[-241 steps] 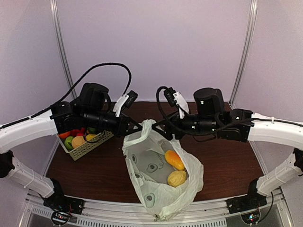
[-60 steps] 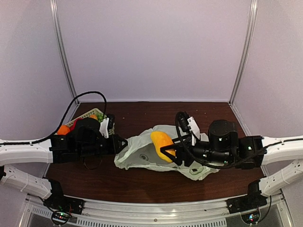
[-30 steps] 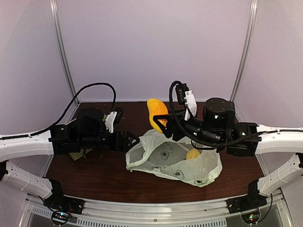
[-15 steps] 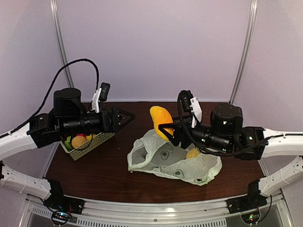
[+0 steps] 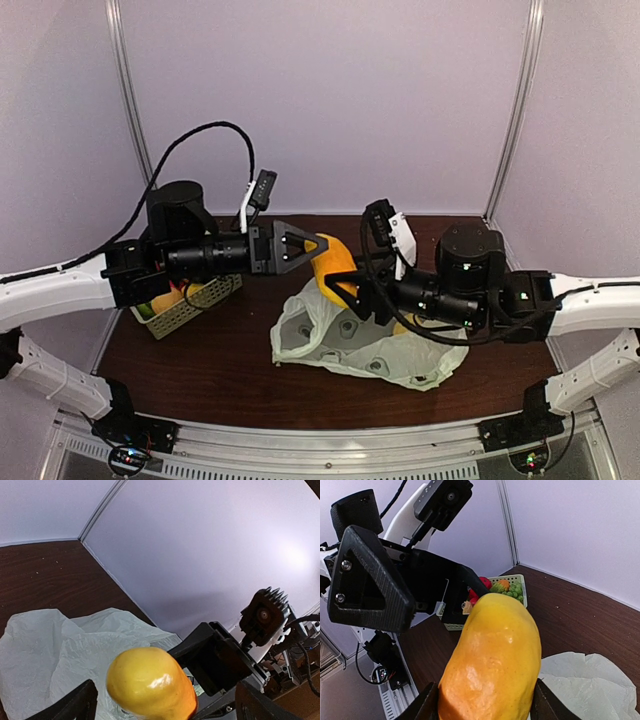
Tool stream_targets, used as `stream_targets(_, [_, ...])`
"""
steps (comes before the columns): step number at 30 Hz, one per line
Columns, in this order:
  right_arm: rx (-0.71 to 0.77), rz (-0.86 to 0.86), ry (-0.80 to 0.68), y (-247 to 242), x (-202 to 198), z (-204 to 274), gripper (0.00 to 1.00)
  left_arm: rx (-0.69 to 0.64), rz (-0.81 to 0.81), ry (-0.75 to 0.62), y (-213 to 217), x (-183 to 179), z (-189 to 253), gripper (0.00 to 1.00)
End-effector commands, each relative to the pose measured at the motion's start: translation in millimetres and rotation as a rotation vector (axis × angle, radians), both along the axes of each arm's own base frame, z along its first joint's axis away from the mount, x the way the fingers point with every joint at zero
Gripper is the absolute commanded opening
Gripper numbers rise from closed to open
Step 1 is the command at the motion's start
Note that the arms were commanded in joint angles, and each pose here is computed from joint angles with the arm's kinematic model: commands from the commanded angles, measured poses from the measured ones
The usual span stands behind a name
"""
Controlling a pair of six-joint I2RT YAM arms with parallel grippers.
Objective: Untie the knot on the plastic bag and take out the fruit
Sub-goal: Pass from the right arm to the left
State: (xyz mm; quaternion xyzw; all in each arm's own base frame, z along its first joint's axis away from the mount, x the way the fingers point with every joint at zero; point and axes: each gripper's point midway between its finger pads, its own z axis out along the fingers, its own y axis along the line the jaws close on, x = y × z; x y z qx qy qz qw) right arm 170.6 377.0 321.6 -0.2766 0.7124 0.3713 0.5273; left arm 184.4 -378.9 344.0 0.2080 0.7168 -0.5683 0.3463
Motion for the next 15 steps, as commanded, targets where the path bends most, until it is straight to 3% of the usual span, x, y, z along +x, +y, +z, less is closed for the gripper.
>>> stream_targets(1, [0.021, 0.029, -0.028, 6.7, -5.8, 18.8, 0.40, -0.072, -0.057, 0.008, -13.1, -5.3, 15.5, 0.97])
stream_targets(9, [0.012, 0.041, -0.037, 9.8, -9.1, 19.1, 0.40, -0.101, -0.082, 0.030, -20.0, -5.7, 15.4, 0.96])
stream_targets(15, [0.000, 0.031, -0.038, 9.3, -9.0, 17.0, 0.40, -0.120, -0.084, 0.041, -21.1, -5.5, 13.3, 0.73])
